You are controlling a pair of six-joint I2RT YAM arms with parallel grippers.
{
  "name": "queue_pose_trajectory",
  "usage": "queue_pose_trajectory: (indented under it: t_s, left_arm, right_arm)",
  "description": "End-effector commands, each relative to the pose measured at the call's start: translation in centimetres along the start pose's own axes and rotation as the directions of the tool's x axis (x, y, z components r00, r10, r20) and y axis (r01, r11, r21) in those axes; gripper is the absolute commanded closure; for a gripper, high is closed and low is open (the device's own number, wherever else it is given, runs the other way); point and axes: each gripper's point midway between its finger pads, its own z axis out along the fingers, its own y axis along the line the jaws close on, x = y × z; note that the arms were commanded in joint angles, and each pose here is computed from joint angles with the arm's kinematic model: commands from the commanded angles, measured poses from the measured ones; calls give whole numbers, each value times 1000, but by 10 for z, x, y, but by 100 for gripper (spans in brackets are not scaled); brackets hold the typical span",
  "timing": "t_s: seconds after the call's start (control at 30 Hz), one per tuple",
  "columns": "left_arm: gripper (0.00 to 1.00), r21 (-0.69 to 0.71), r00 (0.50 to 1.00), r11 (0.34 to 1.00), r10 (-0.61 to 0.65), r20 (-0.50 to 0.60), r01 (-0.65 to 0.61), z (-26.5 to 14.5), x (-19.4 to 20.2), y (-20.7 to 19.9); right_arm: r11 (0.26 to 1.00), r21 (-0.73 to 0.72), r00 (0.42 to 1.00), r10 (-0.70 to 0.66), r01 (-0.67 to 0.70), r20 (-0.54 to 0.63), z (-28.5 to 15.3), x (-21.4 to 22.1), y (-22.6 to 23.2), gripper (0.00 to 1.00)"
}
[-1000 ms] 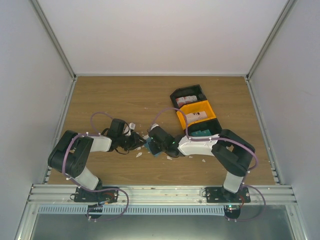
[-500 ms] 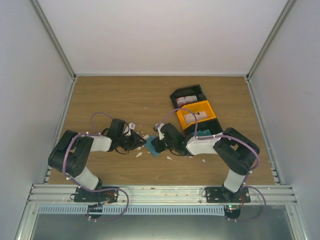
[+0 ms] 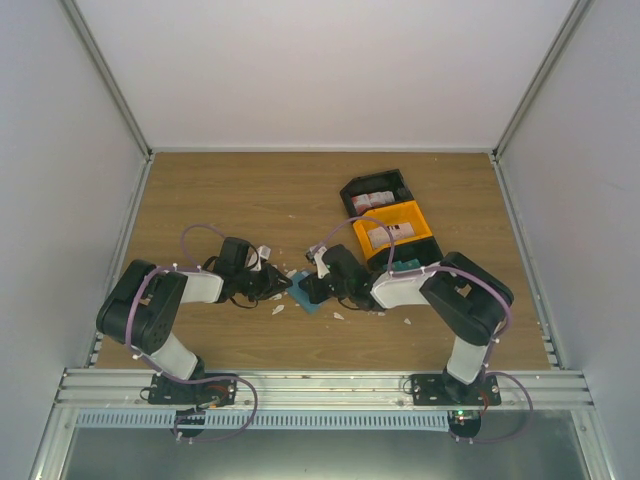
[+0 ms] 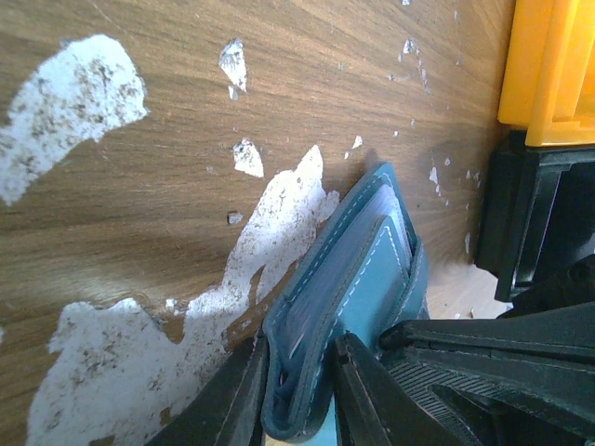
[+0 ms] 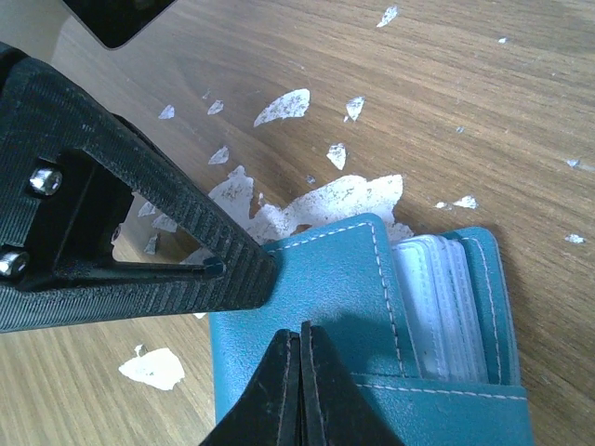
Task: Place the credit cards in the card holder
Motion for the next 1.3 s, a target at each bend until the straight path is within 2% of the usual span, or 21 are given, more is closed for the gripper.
queue_pose_trajectory:
  t_s: [0.0,0.23,0.57,0.73,0.93,1.0,1.07,1.13,1.27]
  left_arm:
    - [77,-56,1000,998,-11,-11,10,8,4,16]
    - [76,-56,1000,998,-8,-9,7,7,4,16]
    - [82,-50,1000,999,7,-22,-9,10,5,16]
    - [83,-45,1000,999,2,-31,-3,12,6,17]
    - [82,-42,999,999,3,-33,-5,13,5,15]
    - [82,-42,1000,999,3,-31,-5,13,5,15]
    - [82,-42,1000,999,4,-30,-5,13,4,14]
    - [82,-43,1000,999,4,-31,-5,13,5,15]
    - [82,-46,1000,999,3,-28,-4,12,5,15]
  right_arm:
    - [971,212,814,210,-109,-542,-17,182,-56,100]
    - [965,238,798,226,-107,-558,-30,185,-63,99]
    - [953,302,758,179,25,-627,-41,181,-63,100]
    - [938,346,747,204,37,-633,-43,192,-68,99]
    - [884,460,783,225,86,-579,-47,196,-87,100]
    - [886,457,802,218,76,-556,-47,191,-85,99]
    - [910,411,840,187,46,-509,-44,171,-71,98]
    - [935,355,879,157,15,-451,-41,142,-52,93]
    - [969,245,921,119,-27,-372,-34,88,-20,85]
